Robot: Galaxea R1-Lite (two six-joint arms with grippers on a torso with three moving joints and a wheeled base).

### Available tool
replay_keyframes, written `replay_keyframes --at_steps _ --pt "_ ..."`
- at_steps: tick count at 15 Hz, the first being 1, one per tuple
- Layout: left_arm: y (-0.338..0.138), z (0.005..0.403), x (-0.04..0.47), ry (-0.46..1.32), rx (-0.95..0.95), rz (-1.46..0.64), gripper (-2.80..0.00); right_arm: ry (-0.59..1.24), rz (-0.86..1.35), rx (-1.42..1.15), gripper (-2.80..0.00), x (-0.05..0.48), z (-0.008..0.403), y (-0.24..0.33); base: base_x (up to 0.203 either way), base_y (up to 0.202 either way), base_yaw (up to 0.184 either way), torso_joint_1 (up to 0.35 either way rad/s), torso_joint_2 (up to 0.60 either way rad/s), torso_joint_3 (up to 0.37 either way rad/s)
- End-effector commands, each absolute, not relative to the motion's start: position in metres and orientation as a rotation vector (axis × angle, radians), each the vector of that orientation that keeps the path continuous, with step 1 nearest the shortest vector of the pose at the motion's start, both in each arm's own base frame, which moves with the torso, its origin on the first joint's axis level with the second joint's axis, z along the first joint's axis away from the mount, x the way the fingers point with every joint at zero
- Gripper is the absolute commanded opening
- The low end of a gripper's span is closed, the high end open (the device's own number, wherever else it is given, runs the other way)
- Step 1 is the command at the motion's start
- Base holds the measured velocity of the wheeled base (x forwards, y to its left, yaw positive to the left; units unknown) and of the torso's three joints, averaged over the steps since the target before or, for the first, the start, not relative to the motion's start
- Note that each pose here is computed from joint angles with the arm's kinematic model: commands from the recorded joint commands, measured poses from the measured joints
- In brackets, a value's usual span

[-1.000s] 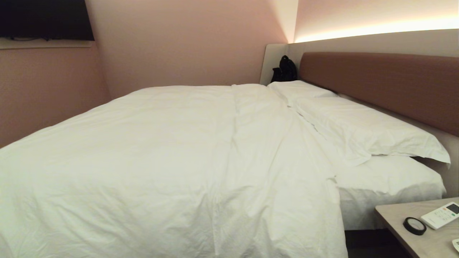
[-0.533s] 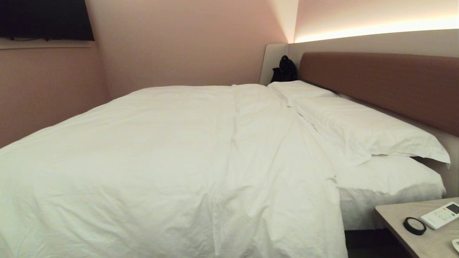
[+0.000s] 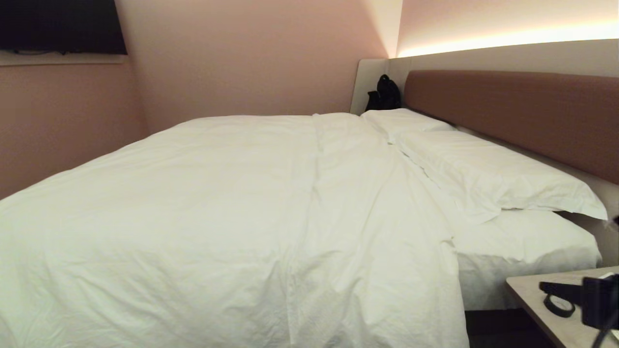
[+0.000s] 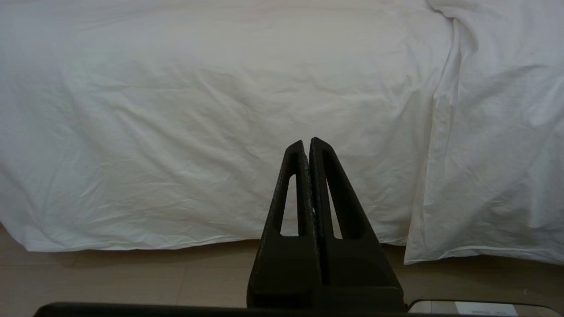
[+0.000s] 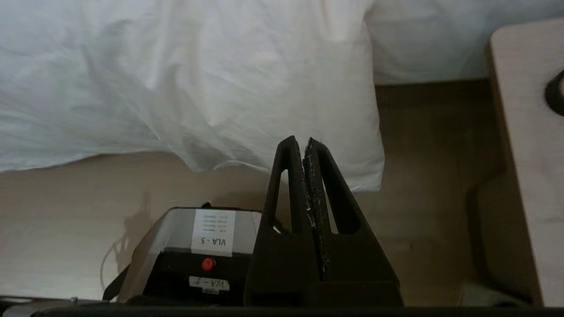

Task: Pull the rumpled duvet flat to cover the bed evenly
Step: Flatten the corners of the folded blanket

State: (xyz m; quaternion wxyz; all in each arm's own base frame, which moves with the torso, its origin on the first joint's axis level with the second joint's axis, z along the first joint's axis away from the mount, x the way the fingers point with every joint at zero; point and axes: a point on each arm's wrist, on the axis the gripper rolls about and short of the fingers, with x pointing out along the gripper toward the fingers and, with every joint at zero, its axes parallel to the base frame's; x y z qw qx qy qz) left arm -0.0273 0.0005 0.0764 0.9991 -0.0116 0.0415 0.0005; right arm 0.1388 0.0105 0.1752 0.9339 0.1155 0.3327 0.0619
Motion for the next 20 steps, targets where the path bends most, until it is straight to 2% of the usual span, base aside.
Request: replay_keyframes --at_steps 1,6,12,13,20 --pt "0.000 0.076 -0.027 0.083 -0.024 0.001 -2.80 0.609 0.125 0.242 -2.80 0.226 0.159 0.012 0.000 0.000 0.000 0.000 0.00 0.000" --pt "0.000 0.076 -0.027 0.083 -0.024 0.001 -2.80 0.672 0.090 0.250 -2.80 0.300 0.129 0.005 0.000 0.000 0.000 0.000 0.00 0.000" --pt "0.000 0.076 -0.027 0.083 -0.024 0.001 -2.80 0.749 0.077 0.258 -2.80 0.320 0.101 0.004 0.000 0.000 0.000 0.000 0.00 0.000" --pt "0.000 0.076 -0.027 0.083 -0.024 0.001 -2.80 0.753 0.076 0.259 0.00 0.322 0.099 0.004 0.000 0.000 0.000 0.000 0.00 0.000" --pt "0.000 0.076 -0.027 0.083 -0.024 0.001 -2.80 0.831 0.081 0.256 0.00 0.321 0.078 0.008 0.000 0.000 0.000 0.000 0.00 0.000"
